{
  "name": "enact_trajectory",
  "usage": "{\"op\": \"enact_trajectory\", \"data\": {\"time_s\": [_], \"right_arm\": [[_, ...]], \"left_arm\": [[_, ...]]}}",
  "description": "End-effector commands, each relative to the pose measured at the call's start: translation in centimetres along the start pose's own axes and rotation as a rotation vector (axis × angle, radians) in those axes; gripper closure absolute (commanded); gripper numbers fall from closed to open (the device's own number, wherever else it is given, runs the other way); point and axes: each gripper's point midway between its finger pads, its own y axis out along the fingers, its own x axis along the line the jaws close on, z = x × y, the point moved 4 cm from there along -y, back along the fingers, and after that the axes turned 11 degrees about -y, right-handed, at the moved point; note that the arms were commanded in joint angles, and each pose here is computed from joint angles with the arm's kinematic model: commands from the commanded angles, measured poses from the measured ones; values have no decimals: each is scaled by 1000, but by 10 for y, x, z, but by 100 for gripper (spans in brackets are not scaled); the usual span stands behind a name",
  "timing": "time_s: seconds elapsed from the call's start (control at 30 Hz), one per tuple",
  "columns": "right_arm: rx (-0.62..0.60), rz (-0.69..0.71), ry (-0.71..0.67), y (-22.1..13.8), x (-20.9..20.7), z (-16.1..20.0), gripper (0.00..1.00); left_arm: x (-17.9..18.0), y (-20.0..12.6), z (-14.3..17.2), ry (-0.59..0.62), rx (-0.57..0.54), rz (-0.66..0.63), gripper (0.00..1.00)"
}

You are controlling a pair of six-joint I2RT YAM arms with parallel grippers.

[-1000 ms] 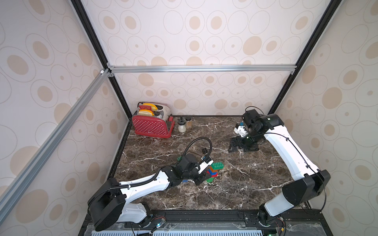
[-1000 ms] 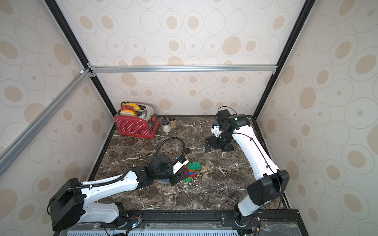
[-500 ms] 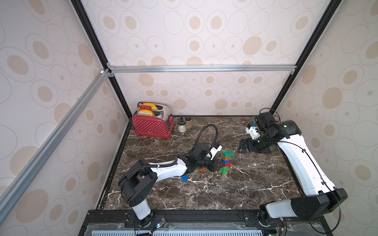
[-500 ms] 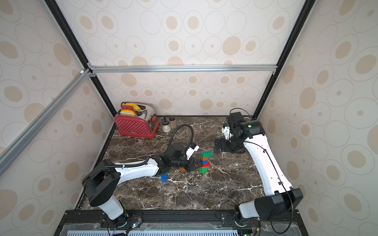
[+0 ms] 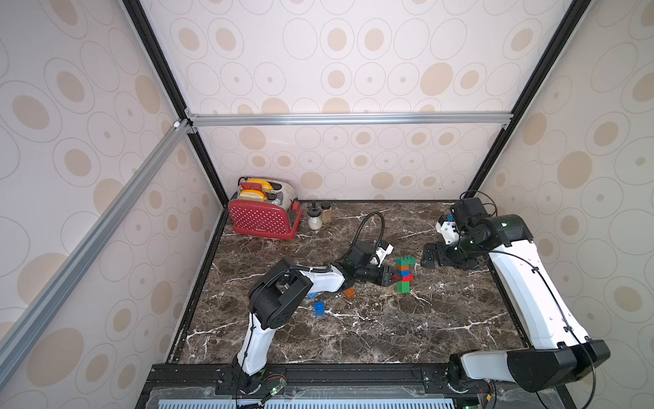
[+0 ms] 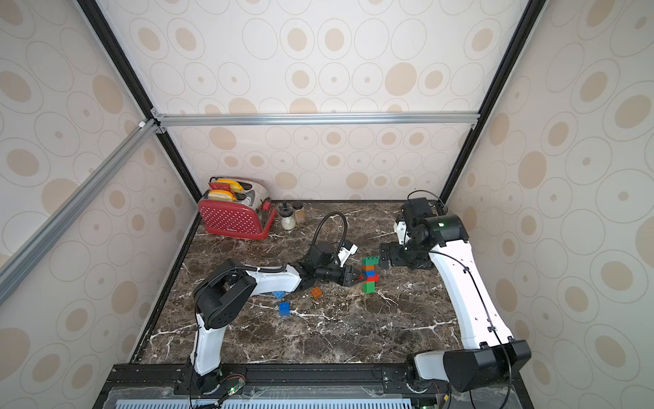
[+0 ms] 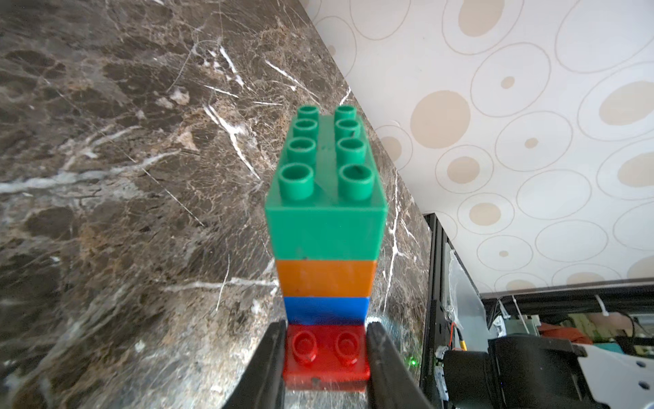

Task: Assemble the letter f with lego
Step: Place the lego brick at the center of the board.

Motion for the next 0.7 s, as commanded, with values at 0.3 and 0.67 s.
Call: {"op": "enact_trajectory", "data": {"time_s": [0.3,0.67], "right_arm": [[62,-36,6,27,2,4,0],[122,-37,21,52,0,21,0]], "left_arm": [[-4,18,-22,-48,-31,79,71],[12,29,-18,-103,-28,70,70]]}}
